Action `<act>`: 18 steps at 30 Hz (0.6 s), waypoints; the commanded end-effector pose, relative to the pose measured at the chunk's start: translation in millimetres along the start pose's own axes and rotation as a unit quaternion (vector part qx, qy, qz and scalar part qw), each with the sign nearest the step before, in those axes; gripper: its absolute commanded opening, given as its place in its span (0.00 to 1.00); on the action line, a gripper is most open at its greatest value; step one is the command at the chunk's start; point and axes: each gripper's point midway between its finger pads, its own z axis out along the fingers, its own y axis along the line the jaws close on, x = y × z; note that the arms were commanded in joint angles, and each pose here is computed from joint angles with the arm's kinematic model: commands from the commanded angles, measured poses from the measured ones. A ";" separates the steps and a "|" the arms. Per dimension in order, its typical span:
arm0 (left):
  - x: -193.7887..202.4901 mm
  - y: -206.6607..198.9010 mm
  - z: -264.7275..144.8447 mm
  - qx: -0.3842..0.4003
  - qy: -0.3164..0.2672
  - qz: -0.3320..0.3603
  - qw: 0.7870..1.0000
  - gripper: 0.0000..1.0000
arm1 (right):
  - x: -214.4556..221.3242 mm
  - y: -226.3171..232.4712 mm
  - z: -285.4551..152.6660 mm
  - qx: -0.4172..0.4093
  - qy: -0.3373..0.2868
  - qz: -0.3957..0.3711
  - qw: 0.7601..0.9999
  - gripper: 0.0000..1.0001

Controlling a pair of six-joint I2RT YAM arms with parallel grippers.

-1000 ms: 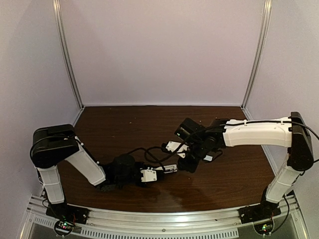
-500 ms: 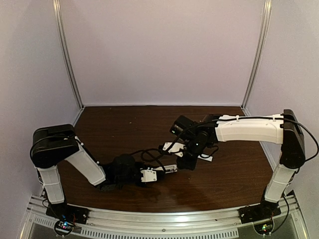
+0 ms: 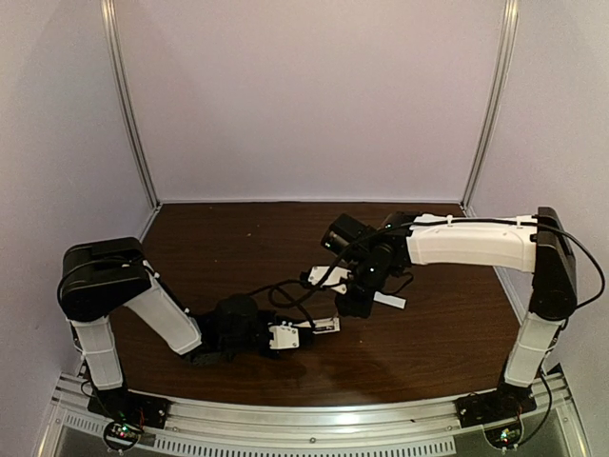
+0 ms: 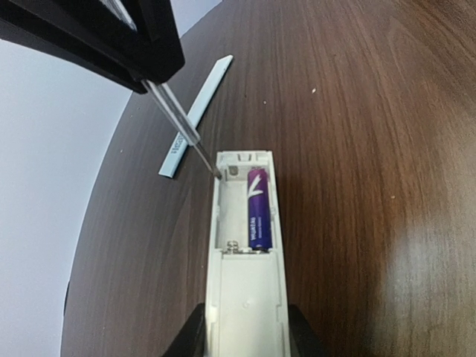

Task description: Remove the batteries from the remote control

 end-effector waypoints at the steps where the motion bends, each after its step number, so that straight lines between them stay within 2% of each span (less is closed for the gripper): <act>1: 0.2 -2.0 2.8 0.008 -0.002 0.004 1.000 0.00 | 1.5 -11.1 5.0 0.021 0.016 -0.005 1.000 0.00; 13: 1.4 -2.2 2.6 0.008 -0.001 0.006 1.000 0.00 | -5.3 -12.6 0.6 0.035 0.020 -0.016 0.999 0.00; 18: 0.9 -2.4 2.6 0.008 -0.002 0.007 1.000 0.00 | -2.7 -2.7 6.1 0.011 0.024 -0.018 1.000 0.00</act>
